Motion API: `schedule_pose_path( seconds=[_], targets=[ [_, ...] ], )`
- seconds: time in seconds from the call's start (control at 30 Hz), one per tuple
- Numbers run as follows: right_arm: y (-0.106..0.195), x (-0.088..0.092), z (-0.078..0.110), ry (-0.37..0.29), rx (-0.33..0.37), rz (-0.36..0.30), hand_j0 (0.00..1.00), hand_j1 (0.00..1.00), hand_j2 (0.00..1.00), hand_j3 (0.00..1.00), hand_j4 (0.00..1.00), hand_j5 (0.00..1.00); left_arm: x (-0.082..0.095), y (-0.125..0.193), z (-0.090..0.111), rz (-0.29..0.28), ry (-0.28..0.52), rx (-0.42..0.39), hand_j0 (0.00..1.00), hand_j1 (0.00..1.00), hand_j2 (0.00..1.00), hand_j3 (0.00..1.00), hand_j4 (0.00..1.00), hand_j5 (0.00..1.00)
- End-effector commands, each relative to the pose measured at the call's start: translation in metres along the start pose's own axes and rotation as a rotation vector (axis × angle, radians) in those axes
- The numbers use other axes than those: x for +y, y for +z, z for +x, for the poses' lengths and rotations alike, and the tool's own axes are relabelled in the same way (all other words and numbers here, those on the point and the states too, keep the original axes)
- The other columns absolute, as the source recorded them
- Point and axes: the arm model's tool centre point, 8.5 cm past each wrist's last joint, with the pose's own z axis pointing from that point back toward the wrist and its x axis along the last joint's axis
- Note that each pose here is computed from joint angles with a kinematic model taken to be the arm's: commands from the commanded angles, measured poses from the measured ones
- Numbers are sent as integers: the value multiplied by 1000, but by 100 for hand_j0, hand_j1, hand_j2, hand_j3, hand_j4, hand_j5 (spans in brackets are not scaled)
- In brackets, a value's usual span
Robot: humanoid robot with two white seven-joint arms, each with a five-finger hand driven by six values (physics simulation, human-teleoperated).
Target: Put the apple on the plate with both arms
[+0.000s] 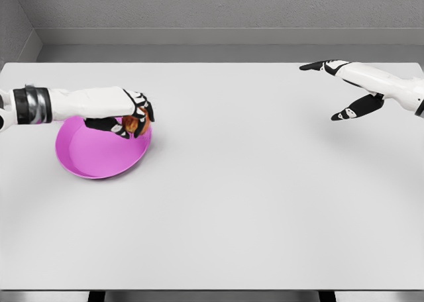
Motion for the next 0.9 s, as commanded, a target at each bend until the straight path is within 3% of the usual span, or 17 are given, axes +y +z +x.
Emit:
schedule_pose_path(
  seconds=[0.0, 0.13, 0.2, 0.3, 0.5, 0.7, 0.8, 0.87],
  targets=[
    [1, -1, 0, -6, -1, -5, 100, 100, 100, 100, 100, 100, -1, 23, -9, 1, 11, 48, 26, 26, 26, 26, 26, 26],
    [1, 0, 0, -7, 0, -5, 100, 100, 100, 100, 100, 100, -22, 21, -51, -20, 93, 165, 38, 38, 38, 38, 38, 38],
    [0, 0, 0, -7, 0, -3, 100, 100, 100, 100, 100, 100, -35, 6, -63, -49, 107, 195, 44, 44, 44, 44, 44, 44],
    [1, 0, 0, -6, 1, -4, 100, 100, 100, 100, 100, 100, -47, 4, -61, -62, 124, 191, 65, 65, 65, 65, 65, 65],
    [1, 3, -1, -11, 2, 0, 100, 100, 100, 100, 100, 100, -45, 10, -64, -49, 129, 201, 100, 100, 100, 100, 100, 100],
    [1, 4, -1, -13, 3, 2, 100, 100, 100, 100, 100, 100, -41, 27, -69, -29, 138, 229, 100, 100, 100, 100, 100, 100],
    [2, 4, -2, -14, 4, 1, 100, 100, 100, 100, 100, 100, -19, 77, -84, 77, 167, 309, 100, 100, 100, 100, 100, 100],
    [2, 5, -2, -15, 4, 0, 100, 100, 100, 100, 100, 100, -23, 100, -96, 76, 183, 375, 100, 100, 100, 100, 100, 100]
  ],
)
